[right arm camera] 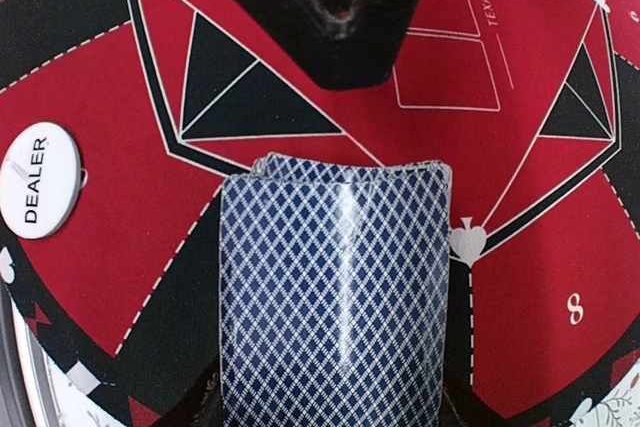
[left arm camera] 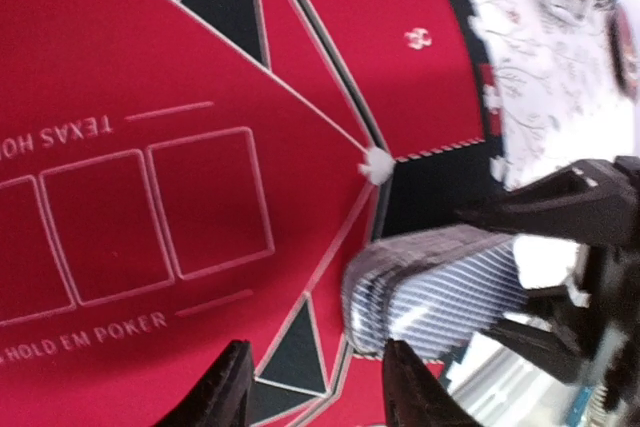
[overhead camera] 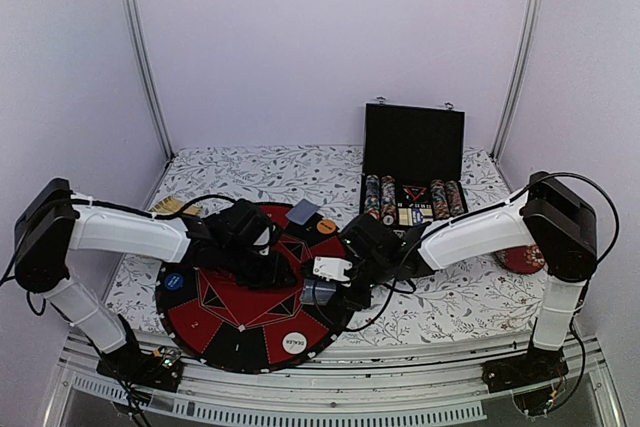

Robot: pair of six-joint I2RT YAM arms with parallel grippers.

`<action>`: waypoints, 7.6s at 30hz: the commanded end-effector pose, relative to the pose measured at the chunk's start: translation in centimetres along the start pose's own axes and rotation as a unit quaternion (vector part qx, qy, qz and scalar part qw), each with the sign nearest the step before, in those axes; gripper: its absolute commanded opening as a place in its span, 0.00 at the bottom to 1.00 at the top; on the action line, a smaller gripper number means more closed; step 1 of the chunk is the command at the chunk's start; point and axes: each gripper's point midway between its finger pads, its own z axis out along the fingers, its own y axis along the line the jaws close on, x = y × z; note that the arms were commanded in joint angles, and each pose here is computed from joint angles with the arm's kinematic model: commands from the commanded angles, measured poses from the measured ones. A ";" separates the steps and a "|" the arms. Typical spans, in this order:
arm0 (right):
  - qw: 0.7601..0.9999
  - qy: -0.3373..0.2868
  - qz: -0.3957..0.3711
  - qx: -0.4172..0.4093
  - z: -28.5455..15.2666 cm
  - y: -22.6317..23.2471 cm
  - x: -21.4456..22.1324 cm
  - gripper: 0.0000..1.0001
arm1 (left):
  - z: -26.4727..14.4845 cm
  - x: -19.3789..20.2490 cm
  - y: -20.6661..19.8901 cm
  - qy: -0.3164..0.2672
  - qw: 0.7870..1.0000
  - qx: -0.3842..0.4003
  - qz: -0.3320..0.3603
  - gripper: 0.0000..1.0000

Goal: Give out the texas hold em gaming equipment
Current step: Pick up the poker card from position 9, then pass from the right arm to the left, then pass from the left arm to the right, then pick up the poker card from the face-down deck piles, then distribute the poker card in the small blind area.

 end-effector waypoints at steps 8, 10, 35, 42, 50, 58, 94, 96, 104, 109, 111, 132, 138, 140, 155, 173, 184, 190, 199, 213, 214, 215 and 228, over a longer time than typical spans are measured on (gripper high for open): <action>0.998 -0.034 -0.046 0.027 -3.9 0.3 -2.6 0.51 | -5.1 -1.9 -6.1 -0.112 0.967 0.226 0.042 0.75; 0.997 -0.050 -0.056 0.022 -4.6 0.7 -3.6 0.51 | -5.1 -1.7 -6.4 -0.112 0.964 0.237 0.050 0.80; 0.986 -0.130 -0.100 0.014 -8.8 2.3 -9.0 0.50 | -4.1 0.4 -8.4 -0.090 0.953 0.266 0.109 0.66; 0.985 -0.134 -0.102 0.019 -8.7 2.3 -8.9 0.50 | -4.7 0.4 -10.1 -0.087 0.941 0.302 0.122 0.20; 0.985 -0.127 -0.112 0.043 -8.6 1.7 -8.3 0.71 | -6.9 1.1 -11.5 -0.099 0.922 0.349 0.137 0.00; 0.983 -0.124 -0.122 0.060 -7.8 1.8 -8.1 0.87 | -7.5 1.0 -12.0 -0.101 0.917 0.361 0.138 0.00; 0.984 -0.128 -0.102 0.071 -8.3 1.2 -8.3 0.50 | -9.4 -0.9 -10.4 -0.136 0.941 0.268 0.154 0.69; 0.985 -0.126 -0.095 0.065 -8.2 1.1 -8.1 0.49 | -9.8 -0.9 -10.2 -0.142 0.941 0.264 0.158 0.72; 0.988 -0.124 -0.082 0.041 -8.0 1.2 -8.1 0.49 | -10.3 -0.7 -8.5 -0.154 0.948 0.221 0.167 0.47; 0.988 -0.124 -0.081 0.041 -8.0 1.2 -8.1 0.49 | -10.2 -0.5 -9.4 -0.146 0.943 0.234 0.187 0.36; 0.988 -0.123 -0.081 0.041 -8.0 1.2 -8.1 0.48 | -9.9 -0.5 -9.5 -0.144 0.943 0.233 0.189 0.35; 0.990 -0.112 -0.064 0.056 -8.2 -0.4 -6.3 0.47 | -13.6 0.1 -9.5 -0.181 0.931 0.265 0.177 0.00; 0.990 -0.111 -0.056 0.071 -8.4 -1.7 -5.8 0.46 | -14.9 0.9 -7.0 -0.180 0.942 0.265 0.098 0.00; 0.990 -0.103 -0.050 0.081 -8.5 -2.4 -5.3 0.46 | -14.0 1.6 -3.5 -0.152 0.965 0.215 0.018 0.00; 0.986 -0.119 -0.058 0.106 -9.6 -3.6 -6.1 0.46 | -14.7 9.7 13.7 -0.043 0.959 -0.052 -0.275 0.00; 0.979 -0.166 -0.072 0.092 -10.0 -2.6 -6.7 0.46 | -17.8 7.2 17.0 0.003 0.929 -0.239 -0.281 0.00; 0.976 -0.180 -0.076 0.096 -11.1 -2.4 -7.1 0.46 | -17.2 7.2 18.4 0.077 0.927 -0.291 -0.226 0.00; 0.975 -0.184 -0.078 0.092 -11.2 -2.2 -7.3 0.46 | -16.6 6.2 18.5 0.071 0.935 -0.278 -0.209 0.00; 0.975 -0.185 -0.080 0.090 -11.3 -2.2 -7.4 0.46 | -16.4 6.8 19.8 0.096 0.933 -0.284 -0.200 0.00; 0.976 -0.184 -0.079 0.089 -11.4 -2.2 -7.5 0.45 | -15.7 6.4 21.9 0.090 0.927 -0.290 -0.220 0.00; 0.976 -0.183 -0.079 0.088 -11.3 -2.1 -7.4 0.45 | -15.8 6.5 22.0 0.090 0.926 -0.292 -0.221 0.00; 0.976 -0.183 -0.079 0.088 -11.3 -2.1 -7.4 0.45 | -15.8 6.5 21.9 0.092 0.926 -0.291 -0.221 0.00; 0.976 -0.183 -0.080 0.087 -11.4 -2.1 -7.5 0.46 | -19.0 6.6 21.5 0.080 0.912 -0.322 -0.239 0.30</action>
